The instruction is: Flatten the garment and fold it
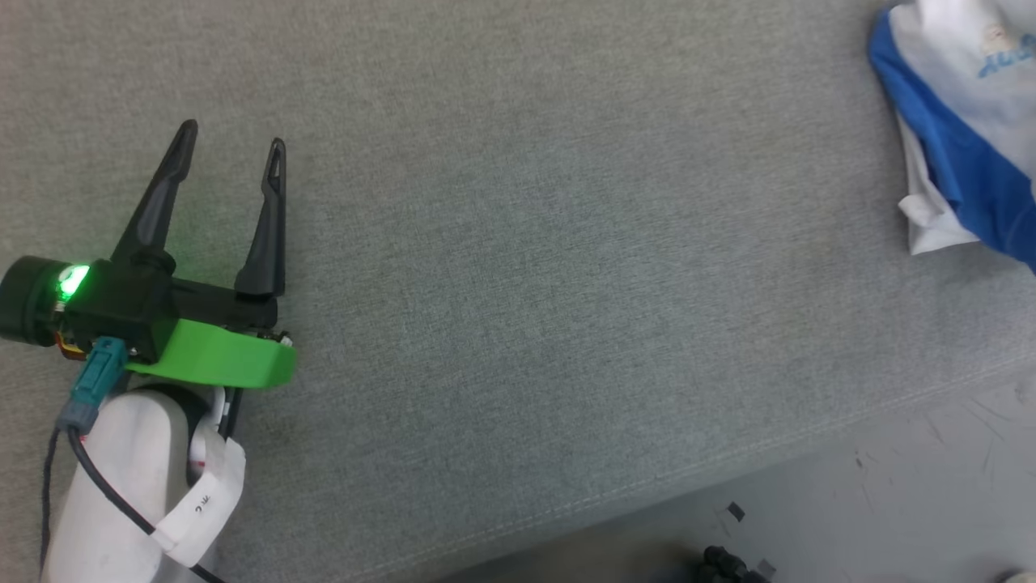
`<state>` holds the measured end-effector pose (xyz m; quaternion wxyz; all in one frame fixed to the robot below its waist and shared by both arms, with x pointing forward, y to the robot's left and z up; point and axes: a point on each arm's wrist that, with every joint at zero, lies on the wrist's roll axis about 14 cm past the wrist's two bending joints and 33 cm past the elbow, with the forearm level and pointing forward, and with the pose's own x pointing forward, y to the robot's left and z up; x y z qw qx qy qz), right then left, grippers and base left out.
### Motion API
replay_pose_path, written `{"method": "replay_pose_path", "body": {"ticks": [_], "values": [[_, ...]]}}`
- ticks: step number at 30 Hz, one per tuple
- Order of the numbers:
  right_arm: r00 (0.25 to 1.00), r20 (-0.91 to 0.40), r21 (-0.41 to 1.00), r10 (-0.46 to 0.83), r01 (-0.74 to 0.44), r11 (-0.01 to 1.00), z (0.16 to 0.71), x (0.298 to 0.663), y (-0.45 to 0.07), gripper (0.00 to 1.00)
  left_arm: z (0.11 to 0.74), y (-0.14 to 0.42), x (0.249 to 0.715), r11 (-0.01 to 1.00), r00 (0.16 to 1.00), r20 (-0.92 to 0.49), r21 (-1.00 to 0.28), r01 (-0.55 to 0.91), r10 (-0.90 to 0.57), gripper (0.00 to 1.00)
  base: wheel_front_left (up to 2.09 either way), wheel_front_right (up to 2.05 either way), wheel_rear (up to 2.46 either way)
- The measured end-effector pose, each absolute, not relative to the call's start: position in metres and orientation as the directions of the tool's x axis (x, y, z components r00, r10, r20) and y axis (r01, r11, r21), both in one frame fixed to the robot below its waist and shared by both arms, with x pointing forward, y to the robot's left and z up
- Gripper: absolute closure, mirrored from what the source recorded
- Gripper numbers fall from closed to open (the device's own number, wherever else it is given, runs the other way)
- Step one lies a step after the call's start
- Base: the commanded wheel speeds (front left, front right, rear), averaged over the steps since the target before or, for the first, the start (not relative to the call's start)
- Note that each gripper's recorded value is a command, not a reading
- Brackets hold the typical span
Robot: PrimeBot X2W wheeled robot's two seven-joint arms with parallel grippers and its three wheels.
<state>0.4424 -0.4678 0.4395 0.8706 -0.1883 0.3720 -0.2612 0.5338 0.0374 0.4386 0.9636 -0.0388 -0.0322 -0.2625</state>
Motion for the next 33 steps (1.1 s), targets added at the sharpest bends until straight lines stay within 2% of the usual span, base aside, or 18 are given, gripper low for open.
{"method": "replay_pose_path", "body": {"ticks": [5, 6, 7, 8, 13, 20, 23, 28, 33], "values": [[0.617, -0.511, -0.533, -0.598, 0.318, 0.784, 0.436, 0.454, -0.469, 1.00, 0.429, 0.045, 0.536, 0.865, 0.866, 0.059, -0.052, 0.499, -0.496, 0.00, 0.00, 0.00, 0.00], [0.624, -0.503, -0.534, -0.598, 0.320, 0.783, 0.437, 0.457, -0.469, 0.85, 0.429, 0.047, 0.535, 0.867, 0.868, 0.059, -0.050, 0.496, -0.493, 0.00, 0.00, 0.00, 0.00], [0.627, -0.499, -0.535, -0.599, 0.321, 0.781, 0.438, 0.458, -0.469, 0.18, 0.430, 0.048, 0.535, 0.869, 0.870, 0.060, -0.047, 0.492, -0.490, 0.00, 0.00, 0.00, 0.00], [0.625, -0.497, -0.539, -0.602, 0.322, 0.779, 0.439, 0.457, -0.470, 0.00, 0.432, 0.049, 0.535, 0.871, 0.871, 0.062, -0.045, 0.490, -0.487, 0.00, 0.00, 0.00, 0.00], [0.636, -0.455, -0.536, -0.624, 0.364, 0.762, 0.457, 0.452, -0.479, 0.00, 0.443, 0.053, 0.530, 0.882, 0.882, 0.083, -0.053, 0.469, -0.464, 0.00, 0.00, 0.00, 0.00], [0.725, -0.354, -0.451, -0.591, 0.421, 0.787, 0.484, 0.440, -0.472, 0.00, 0.458, 0.057, 0.510, 0.897, 0.905, 0.085, -0.125, 0.424, -0.416, 0.00, 0.00, 0.00, 0.00], [0.795, -0.284, -0.398, -0.535, 0.410, 0.820, 0.495, 0.440, -0.454, 0.00, 0.465, 0.062, 0.498, 0.905, 0.916, 0.079, -0.148, 0.400, -0.392, 0.00, 0.00, 0.00, 0.00], [0.919, -0.124, -0.244, -0.374, 0.337, 0.909, 0.519, 0.445, -0.394, 0.00, 0.482, 0.076, 0.478, 0.920, 0.939, 0.085, -0.193, 0.342, -0.332, 0.00, 0.00, 0.00, 0.00], [0.972, 0.029, -0.093, -0.234, 0.236, 0.967, 0.545, 0.434, -0.340, 0.00, 0.502, 0.088, 0.460, 0.932, 0.951, 0.110, -0.192, 0.307, -0.290, 0.00, 0.00, 0.00, 0.00]]}}
